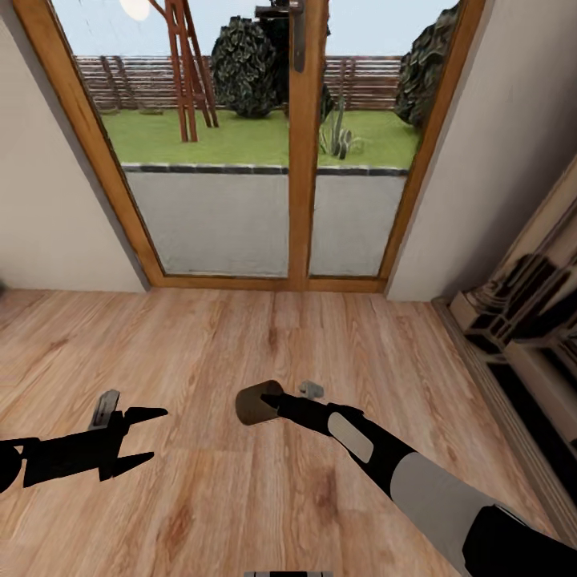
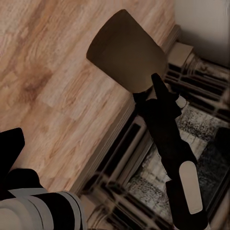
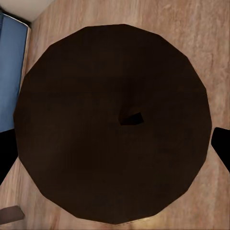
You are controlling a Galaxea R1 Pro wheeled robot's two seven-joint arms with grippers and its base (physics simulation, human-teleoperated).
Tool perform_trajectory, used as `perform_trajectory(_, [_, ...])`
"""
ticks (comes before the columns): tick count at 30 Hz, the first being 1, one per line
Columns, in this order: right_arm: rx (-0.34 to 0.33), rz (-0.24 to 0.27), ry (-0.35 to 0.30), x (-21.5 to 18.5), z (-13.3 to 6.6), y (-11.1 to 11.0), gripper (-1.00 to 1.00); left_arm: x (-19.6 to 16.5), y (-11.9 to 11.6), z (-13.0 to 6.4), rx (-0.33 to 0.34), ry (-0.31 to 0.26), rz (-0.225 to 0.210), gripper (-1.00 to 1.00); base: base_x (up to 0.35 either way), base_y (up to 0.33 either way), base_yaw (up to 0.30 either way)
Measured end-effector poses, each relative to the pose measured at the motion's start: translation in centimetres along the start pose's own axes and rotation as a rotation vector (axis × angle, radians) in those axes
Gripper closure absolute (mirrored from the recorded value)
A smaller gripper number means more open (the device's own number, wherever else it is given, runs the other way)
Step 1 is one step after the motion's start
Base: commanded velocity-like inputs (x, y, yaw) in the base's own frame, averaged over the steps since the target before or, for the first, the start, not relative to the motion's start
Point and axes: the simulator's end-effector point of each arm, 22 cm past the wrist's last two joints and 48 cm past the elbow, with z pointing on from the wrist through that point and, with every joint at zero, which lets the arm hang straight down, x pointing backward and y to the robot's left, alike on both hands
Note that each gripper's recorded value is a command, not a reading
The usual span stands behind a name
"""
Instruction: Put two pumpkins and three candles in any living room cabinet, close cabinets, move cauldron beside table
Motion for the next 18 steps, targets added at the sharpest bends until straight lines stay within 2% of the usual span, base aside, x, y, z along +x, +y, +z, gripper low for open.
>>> perform_trajectory(2, [0.0, -0.001, 0.0, 0.0, 0.0, -0.1, 1.0, 0.0, 0.1, 0.0, -0.002, 0.001, -0.001, -1.0, 0.289, 0.0, 0.192])
perform_trajectory(5, [0.014, -0.039, 0.007, 0.3, 0.1, -0.5, 1.0, 0.0, 0.2, 0.1, -0.004, 0.002, -0.004, -1.0, 0.28, 0.0, 0.175])
perform_trajectory(13, [0.025, -0.077, 0.032, 1.0, 0.3, -1.1, 1.0, -0.1, 0.6, 0.4, -0.01, 0.005, -0.01, -1.0, 0.268, 0.0, 0.167])
perform_trajectory(18, [0.032, -0.082, 0.041, 1.4, 0.5, -1.5, 1.0, -0.1, 0.8, 0.5, -0.014, 0.007, -0.015, -1.0, 0.263, 0.0, 0.164])
